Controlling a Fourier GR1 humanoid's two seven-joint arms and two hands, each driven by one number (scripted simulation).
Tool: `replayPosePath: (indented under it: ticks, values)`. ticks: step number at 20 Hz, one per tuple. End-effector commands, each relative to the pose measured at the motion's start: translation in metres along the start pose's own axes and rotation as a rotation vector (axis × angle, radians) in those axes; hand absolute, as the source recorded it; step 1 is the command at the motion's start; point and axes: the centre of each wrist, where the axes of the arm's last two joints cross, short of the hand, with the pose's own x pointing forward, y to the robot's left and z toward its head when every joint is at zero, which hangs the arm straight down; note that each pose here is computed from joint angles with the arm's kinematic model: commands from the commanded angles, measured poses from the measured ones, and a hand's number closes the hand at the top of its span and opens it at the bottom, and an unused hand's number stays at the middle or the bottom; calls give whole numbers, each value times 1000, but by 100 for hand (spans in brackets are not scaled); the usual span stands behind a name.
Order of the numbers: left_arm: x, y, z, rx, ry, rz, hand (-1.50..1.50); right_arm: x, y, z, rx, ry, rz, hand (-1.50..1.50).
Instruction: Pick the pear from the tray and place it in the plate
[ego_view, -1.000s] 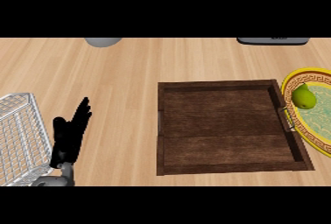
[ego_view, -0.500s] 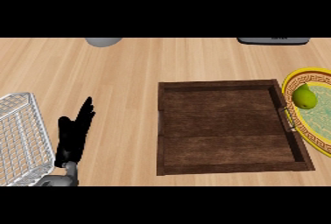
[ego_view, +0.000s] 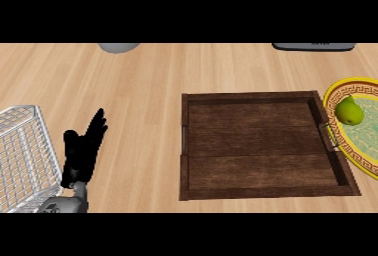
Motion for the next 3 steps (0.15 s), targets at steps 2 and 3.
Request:
replayPosePath:
  ticks: [2,3]
  values:
    - [-8,5,9,15,-4,-14,0,-10,-7,12,-18,22,37,-150]
    - [-1,2,-3,27,6,-9,0,1,4,-2,-20,20,48,-150]
